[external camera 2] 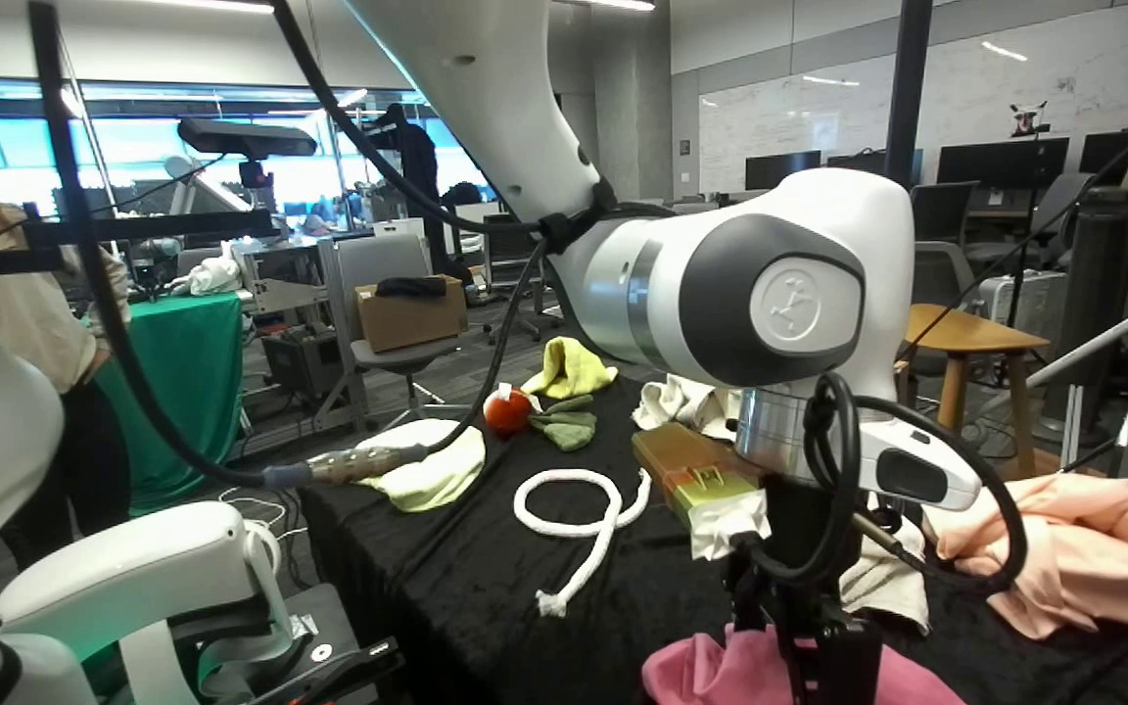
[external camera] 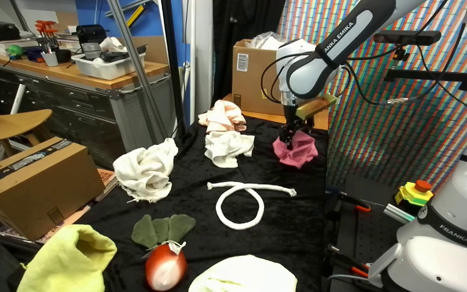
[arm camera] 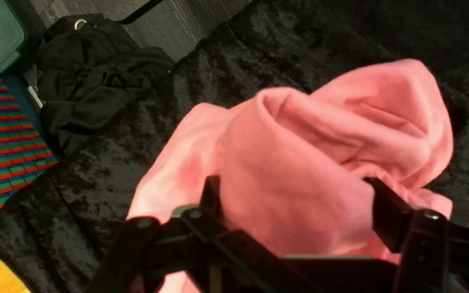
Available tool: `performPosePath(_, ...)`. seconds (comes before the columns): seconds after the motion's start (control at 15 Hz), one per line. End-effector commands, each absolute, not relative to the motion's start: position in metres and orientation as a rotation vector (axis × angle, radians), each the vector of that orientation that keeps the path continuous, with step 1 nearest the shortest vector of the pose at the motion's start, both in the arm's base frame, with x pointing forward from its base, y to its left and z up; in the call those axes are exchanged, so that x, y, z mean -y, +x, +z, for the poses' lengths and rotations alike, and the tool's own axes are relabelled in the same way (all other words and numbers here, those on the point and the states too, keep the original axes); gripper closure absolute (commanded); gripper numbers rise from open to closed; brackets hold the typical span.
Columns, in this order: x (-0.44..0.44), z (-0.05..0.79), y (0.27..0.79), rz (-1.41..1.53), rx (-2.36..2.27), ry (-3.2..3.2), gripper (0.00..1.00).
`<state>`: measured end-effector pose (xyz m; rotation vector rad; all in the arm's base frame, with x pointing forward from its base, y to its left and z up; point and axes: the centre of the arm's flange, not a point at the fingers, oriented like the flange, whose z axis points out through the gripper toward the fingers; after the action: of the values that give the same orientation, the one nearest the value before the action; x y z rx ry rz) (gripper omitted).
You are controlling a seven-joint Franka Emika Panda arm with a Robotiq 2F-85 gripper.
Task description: Place the t-shirts, towels and radish in a pile on the table
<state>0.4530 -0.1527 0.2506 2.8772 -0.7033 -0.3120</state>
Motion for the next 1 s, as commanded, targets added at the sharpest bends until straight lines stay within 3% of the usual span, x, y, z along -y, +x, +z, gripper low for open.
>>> performPosePath(0.0, 0.158, 0.252, 0.459, -0.279, 0.722, 2.888, 0.44)
performPosePath(0.33, 0.15, 0.261, 0.457, -0.291, 0.655, 2.937, 0.82)
performPosePath(0.6, 0.135, 0.287, 0.454, -0.242, 0.52, 2.995, 0.92)
performPosePath(0.93, 0.094, 0.348, 0.44, -0.156, 0.313, 3.007, 0.86)
